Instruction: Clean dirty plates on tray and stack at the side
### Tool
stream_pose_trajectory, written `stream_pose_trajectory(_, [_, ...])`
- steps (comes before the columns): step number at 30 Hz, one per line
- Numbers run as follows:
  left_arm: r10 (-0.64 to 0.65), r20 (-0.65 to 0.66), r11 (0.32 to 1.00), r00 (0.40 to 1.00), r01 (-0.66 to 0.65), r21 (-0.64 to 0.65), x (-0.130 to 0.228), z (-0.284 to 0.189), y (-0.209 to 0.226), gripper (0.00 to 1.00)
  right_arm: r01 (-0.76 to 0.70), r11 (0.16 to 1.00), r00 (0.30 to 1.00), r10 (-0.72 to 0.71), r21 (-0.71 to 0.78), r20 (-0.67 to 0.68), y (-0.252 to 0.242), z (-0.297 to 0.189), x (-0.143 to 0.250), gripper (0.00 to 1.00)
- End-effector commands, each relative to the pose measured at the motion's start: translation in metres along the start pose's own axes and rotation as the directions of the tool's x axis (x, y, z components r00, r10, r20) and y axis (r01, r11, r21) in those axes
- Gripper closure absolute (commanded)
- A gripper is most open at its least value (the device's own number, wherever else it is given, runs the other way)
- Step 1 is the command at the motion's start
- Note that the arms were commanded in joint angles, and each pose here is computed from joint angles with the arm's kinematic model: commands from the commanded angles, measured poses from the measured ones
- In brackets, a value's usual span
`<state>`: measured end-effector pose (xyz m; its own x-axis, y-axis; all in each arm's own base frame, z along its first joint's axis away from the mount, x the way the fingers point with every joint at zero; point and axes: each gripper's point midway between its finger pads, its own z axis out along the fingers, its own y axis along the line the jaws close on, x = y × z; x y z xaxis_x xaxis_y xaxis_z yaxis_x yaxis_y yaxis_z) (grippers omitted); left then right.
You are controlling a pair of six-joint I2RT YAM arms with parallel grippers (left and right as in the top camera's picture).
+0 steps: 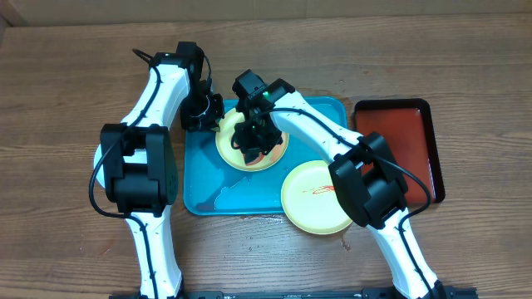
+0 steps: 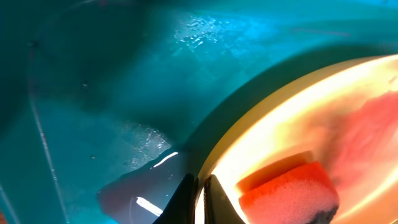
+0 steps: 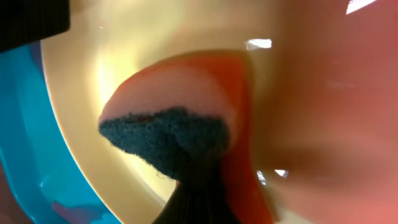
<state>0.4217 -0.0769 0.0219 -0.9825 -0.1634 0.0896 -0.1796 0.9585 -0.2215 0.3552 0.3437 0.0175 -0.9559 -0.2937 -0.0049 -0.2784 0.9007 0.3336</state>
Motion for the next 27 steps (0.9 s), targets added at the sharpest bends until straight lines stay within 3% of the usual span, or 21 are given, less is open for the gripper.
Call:
stream_pose_trajectory(1, [-0.022, 0.001, 1.0, 1.0, 0.022, 0.013, -0.004, 0.003, 0.002, 0.96, 0.009, 0.999, 0.999, -0.011, 0.054, 0.03, -0.02, -0.014, -0.012, 0.96])
stream_pose_trajectory(10, [0.04, 0.006, 0.997, 0.999, -0.039, -0.067, -0.001, -0.005, 0.016, 0.96, 0.001, 1.0, 0.958, 0.002, -0.011, 0.286, -0.017, -0.142, -0.052, 0.96])
stream_pose_trajectory(20, [0.097, 0.148, 0.989, 0.984, -0.079, -0.122, 0.001, -0.073, 0.013, 0.96, -0.128, 0.991, 0.895, 0.128, -0.029, 0.427, -0.075, -0.259, -0.03, 0.96])
stream_pose_trajectory(27, [0.145, 0.249, 0.958, 0.957, -0.074, -0.276, 0.017, -0.131, 0.021, 0.96, -0.268, 0.963, 0.859, 0.245, -0.013, 0.449, -0.14, -0.297, -0.009, 0.96])
